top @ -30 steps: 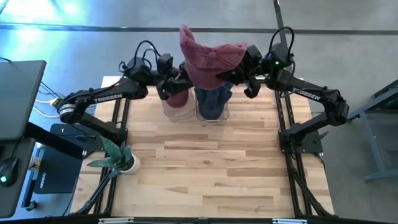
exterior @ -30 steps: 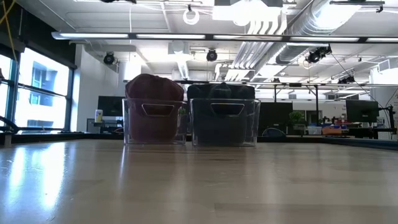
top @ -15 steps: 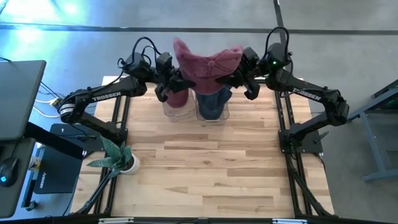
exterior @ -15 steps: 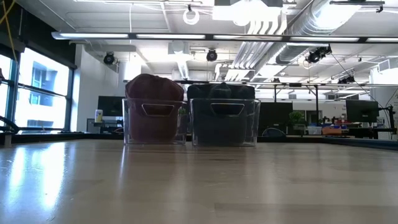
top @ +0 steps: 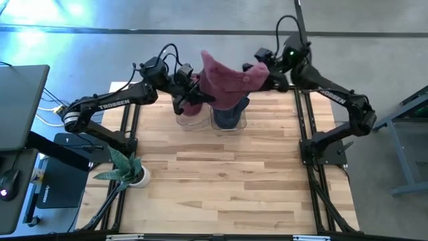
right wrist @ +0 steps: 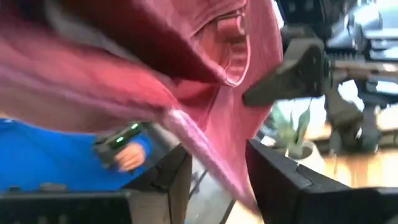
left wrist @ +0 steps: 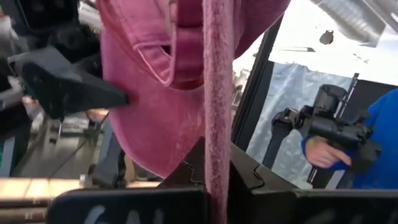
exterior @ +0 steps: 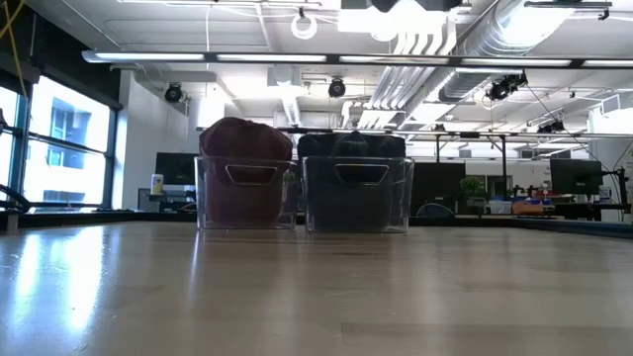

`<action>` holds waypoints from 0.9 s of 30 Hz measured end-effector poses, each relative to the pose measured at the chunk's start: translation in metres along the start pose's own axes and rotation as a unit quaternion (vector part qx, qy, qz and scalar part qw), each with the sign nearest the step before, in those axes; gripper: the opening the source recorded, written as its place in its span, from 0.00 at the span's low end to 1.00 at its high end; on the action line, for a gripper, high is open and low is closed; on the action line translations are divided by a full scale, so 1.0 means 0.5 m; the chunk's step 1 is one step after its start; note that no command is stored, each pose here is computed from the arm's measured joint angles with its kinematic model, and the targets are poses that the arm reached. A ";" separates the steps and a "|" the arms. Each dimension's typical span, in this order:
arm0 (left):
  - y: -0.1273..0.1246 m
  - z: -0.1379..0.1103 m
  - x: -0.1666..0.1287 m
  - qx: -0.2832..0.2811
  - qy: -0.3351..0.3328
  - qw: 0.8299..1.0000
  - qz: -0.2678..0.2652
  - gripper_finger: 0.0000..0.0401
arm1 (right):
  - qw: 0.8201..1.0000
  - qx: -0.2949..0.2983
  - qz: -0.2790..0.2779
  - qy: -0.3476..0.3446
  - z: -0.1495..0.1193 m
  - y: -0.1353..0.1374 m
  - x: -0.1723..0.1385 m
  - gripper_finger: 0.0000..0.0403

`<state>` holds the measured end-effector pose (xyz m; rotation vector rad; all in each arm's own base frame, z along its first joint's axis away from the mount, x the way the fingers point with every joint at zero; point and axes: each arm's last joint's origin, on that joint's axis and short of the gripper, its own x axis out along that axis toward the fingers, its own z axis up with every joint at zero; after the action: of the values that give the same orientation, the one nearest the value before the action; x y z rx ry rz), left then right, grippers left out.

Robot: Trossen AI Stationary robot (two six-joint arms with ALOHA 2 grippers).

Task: Pick & Place hat
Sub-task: Put the red cap into the left bin

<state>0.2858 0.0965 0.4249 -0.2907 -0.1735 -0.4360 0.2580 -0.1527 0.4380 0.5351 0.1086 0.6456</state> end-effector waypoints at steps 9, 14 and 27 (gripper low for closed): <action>-0.012 0.031 -0.051 -0.014 0.012 1.000 0.024 0.01 | 0.998 -0.044 -0.046 -0.002 0.006 0.051 -0.101 0.32; -0.007 0.028 -0.105 -0.065 0.068 0.993 0.076 0.01 | 0.976 -0.104 -0.189 -0.016 -0.027 0.063 -0.104 0.29; -0.030 0.018 -0.157 -0.134 0.127 0.978 0.094 0.00 | 0.978 -0.155 -0.130 -0.056 -0.013 0.087 -0.050 0.43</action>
<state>0.2082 0.1170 0.4192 -0.5077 0.1636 -0.3054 0.2126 -0.1355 0.4528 0.2480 -0.0286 0.3654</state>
